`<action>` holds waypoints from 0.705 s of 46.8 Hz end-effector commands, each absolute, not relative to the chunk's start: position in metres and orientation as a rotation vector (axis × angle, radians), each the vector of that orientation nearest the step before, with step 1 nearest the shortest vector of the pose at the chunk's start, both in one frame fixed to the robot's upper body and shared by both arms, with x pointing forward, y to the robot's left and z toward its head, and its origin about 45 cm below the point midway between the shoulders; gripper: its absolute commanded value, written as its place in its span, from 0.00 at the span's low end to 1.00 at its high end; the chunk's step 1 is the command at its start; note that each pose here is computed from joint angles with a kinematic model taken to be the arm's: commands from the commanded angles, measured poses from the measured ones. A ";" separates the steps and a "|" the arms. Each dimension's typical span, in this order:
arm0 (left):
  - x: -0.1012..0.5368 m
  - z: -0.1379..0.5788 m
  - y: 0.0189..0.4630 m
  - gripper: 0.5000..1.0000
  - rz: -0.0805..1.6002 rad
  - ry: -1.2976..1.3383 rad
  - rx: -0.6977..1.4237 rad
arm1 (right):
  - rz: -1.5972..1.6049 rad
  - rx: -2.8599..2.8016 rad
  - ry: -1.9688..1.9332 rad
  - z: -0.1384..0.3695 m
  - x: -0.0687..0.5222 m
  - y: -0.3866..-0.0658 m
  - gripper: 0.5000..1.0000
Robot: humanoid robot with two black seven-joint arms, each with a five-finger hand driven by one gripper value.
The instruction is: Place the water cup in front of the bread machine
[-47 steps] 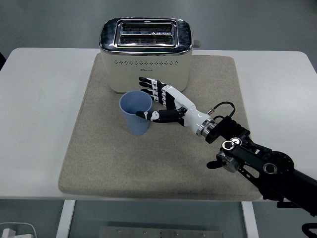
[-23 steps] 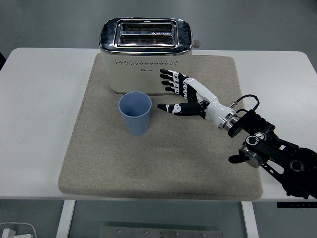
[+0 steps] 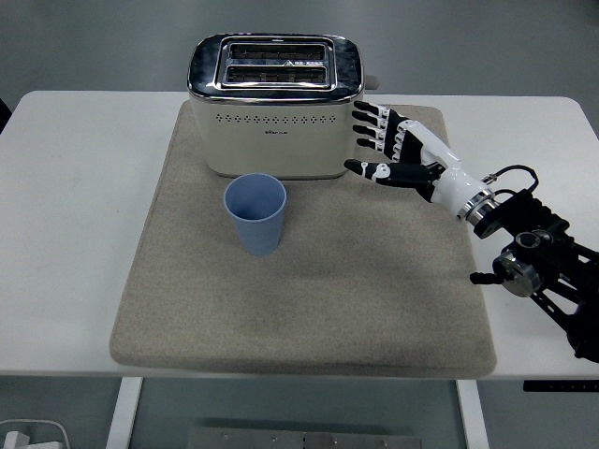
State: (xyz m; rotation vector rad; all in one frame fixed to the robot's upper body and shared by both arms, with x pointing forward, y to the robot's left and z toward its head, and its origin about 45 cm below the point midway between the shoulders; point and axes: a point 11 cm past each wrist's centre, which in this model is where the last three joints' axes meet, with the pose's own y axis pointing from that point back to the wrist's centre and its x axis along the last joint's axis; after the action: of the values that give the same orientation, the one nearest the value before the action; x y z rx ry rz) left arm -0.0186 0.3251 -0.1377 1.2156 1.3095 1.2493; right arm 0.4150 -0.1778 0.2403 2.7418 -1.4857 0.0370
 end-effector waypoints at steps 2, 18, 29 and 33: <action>-0.019 -0.138 0.325 1.00 1.249 1.310 1.216 | -0.069 2.713 -1.532 0.246 0.426 -0.185 0.85; -0.019 -0.138 0.325 1.00 1.249 1.310 1.216 | -0.564 2.693 -1.768 0.262 0.456 -0.211 0.85; -0.019 -0.138 0.325 1.00 1.249 1.310 1.216 | -0.917 2.656 -1.882 0.261 0.472 -0.209 0.85; -0.019 -0.138 0.325 1.00 1.249 1.310 1.216 | -0.935 2.617 -1.921 0.257 0.473 -0.204 0.84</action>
State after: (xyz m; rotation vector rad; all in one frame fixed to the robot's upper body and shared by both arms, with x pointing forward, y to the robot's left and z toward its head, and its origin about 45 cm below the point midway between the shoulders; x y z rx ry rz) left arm -0.0186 0.3251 -0.1377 1.2156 1.3095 1.2493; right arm 0.4725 -0.2070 0.2591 2.6464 -1.8892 -0.9251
